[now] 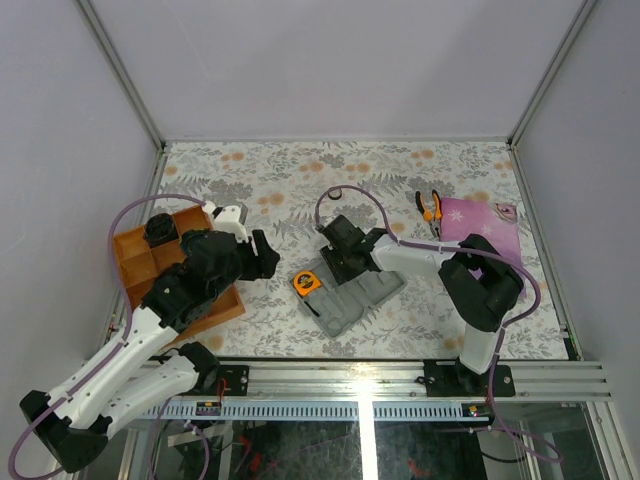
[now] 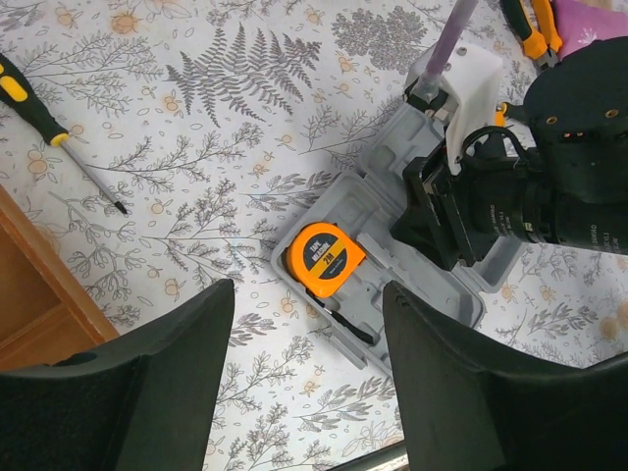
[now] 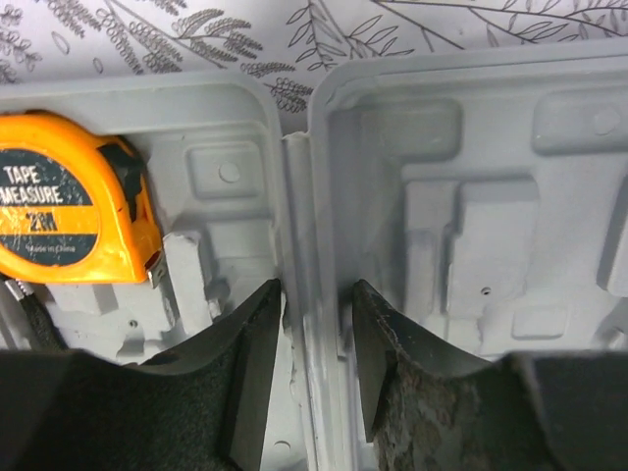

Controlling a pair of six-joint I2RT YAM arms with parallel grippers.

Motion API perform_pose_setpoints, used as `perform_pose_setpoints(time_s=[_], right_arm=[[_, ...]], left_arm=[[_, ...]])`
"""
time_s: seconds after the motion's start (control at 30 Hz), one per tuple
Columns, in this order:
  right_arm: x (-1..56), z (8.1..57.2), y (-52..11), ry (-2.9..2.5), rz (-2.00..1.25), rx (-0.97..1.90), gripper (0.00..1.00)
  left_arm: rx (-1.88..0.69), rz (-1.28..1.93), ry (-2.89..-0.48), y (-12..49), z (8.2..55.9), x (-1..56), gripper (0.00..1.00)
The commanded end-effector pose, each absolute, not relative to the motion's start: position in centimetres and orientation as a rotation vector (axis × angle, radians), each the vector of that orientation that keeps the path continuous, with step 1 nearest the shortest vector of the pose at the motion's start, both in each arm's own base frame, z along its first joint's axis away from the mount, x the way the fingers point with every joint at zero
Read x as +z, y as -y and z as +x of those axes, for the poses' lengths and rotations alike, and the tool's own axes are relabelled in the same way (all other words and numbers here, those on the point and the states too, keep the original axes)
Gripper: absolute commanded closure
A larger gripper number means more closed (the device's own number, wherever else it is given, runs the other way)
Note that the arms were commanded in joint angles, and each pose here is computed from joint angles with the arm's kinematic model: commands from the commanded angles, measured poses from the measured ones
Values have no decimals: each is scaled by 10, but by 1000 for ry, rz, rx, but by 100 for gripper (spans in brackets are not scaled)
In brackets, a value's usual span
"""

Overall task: Sort the tools into containers
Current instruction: Adjust the storage box at the center of the board.

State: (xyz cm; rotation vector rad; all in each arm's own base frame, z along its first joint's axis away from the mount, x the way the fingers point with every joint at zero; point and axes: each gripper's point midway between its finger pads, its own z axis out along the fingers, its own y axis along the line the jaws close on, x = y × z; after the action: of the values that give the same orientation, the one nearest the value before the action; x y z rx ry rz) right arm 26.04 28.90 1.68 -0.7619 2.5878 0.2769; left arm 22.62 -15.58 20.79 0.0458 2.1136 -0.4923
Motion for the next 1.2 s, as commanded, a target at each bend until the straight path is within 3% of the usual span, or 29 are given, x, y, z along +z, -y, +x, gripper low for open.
perform_pose_setpoints(time_s=[0.0,0.87,1.03,1.17], right_arm=[[28,274,-290,-2588,-670,234,60],[26,288,-303,-2662,-57,260,90],[29,290,-306,-2635,32,303,88],[44,292,-304,-2570,47,353,70]], left_arm=[[-447,27,-2113,147,225,201,39],[-356,-97,-2132,132,230,194,35],[-335,-164,-2148,127,232,189,34],[-330,-201,-2169,126,234,184,34]])
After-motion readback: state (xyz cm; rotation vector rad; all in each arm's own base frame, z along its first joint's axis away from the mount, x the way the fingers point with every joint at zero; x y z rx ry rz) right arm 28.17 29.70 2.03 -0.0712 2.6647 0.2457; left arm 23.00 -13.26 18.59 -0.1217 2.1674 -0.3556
